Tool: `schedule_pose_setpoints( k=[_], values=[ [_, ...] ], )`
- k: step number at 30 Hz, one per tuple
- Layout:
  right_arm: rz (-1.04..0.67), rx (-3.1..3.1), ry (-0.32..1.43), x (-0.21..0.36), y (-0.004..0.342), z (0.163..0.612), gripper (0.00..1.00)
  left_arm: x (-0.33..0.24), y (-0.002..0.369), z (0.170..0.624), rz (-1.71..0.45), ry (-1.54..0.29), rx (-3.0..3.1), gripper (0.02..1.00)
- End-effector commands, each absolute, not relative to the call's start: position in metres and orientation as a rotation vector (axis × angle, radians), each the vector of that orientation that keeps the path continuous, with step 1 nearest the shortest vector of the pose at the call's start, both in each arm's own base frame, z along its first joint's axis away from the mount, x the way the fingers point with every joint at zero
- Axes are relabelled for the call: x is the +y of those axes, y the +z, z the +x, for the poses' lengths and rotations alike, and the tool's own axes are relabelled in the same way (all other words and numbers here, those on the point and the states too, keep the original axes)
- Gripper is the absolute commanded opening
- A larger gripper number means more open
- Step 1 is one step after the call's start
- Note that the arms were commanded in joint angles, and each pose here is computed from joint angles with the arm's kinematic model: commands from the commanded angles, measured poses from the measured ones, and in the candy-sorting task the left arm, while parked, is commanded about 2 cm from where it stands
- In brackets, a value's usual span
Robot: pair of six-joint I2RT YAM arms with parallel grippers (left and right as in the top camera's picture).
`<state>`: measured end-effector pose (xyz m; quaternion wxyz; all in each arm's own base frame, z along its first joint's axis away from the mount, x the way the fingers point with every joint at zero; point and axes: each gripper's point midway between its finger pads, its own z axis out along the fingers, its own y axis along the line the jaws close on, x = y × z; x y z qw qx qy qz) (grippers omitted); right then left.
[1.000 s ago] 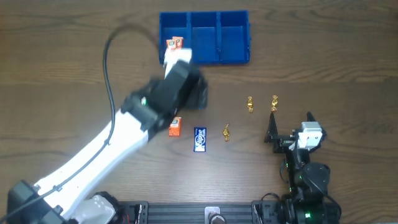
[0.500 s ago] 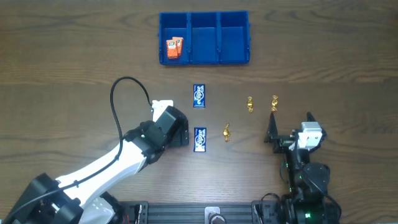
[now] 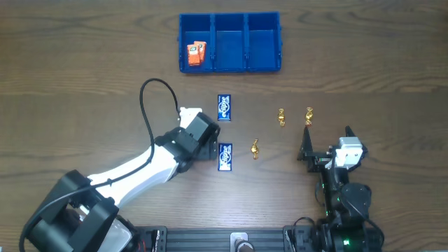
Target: Sort Candies Into Trays
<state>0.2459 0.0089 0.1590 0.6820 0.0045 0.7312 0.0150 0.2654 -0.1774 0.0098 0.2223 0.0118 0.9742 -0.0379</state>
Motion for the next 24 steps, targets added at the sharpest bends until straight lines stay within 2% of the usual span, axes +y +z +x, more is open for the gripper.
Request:
schedule_pose_setpoints(
  k=[1,7,19,22,24],
  values=[
    [0.003,1.642,0.023,0.008,0.158,0.246,0.998,-0.175,0.005,0.271,0.034,-0.05,2.692,0.941],
    [0.003,1.642,0.023,0.008,0.158,0.246,0.998,-0.174,0.0,0.27,0.036,-0.036,2.704,0.741],
    [0.003,1.642,0.023,0.008,0.158,0.246,0.998,-0.172,-0.009,0.268,0.016,-0.021,2.724,0.527],
    [0.003,1.642,0.023,0.008,0.158,0.246,0.998,-0.175,-0.007,0.271,0.013,-0.034,2.713,0.404],
    [0.003,1.642,0.023,0.008,0.158,0.246,0.998,-0.176,-0.006,0.272,0.013,-0.046,2.713,0.358]
  ],
)
